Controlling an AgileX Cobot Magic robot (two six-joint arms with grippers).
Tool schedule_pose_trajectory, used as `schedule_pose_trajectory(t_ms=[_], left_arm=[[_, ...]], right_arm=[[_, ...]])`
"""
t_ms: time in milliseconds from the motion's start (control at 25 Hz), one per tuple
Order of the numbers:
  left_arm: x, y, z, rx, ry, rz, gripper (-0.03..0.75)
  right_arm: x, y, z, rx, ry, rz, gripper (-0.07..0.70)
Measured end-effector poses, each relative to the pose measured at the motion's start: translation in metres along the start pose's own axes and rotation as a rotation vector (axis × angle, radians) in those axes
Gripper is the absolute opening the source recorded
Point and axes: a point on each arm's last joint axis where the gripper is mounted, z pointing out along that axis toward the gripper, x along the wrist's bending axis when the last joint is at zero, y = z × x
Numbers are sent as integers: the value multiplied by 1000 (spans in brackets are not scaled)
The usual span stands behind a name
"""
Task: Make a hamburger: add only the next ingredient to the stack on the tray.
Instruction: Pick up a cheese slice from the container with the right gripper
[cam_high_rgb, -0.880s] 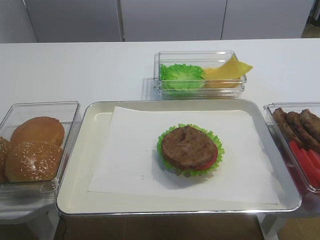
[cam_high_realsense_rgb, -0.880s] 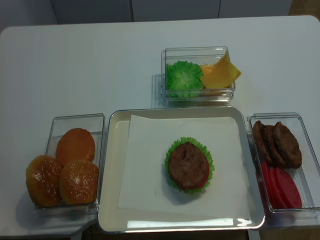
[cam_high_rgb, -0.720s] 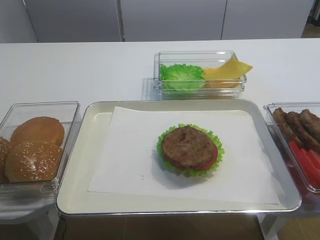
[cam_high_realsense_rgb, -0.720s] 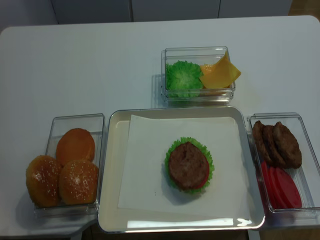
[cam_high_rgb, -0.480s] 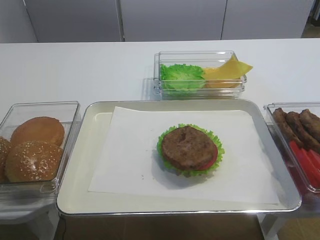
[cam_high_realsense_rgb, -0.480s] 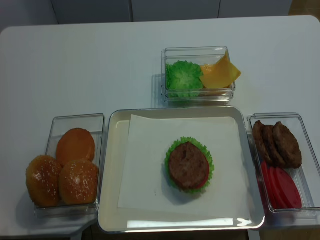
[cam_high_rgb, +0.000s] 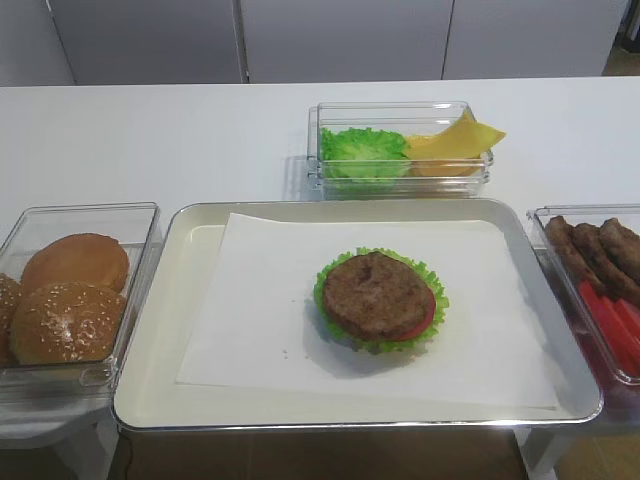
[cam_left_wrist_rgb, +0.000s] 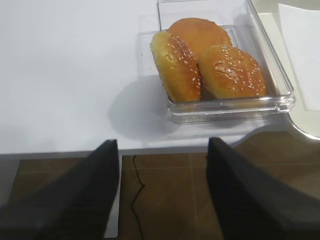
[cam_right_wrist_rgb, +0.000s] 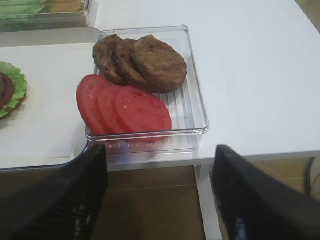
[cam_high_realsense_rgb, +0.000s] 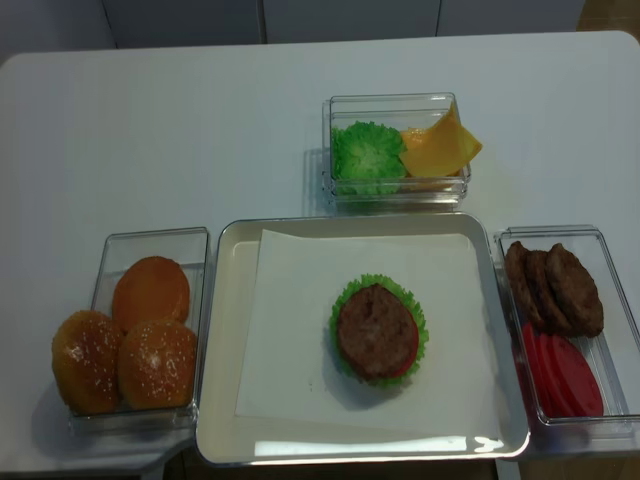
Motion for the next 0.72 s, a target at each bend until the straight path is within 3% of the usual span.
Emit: schedule_pose_trajectory(t_ms=[280, 560, 720], left_arm=[[0, 0, 0, 0, 0, 0, 412], [0, 0, 0, 0, 0, 0, 411], [0, 0, 0, 0, 0, 0, 411]], right_arm=[[0, 0, 0, 0, 0, 2, 500], [7, 11, -7, -91, 81, 78, 500], [11, 32, -6, -93, 113, 108, 500]])
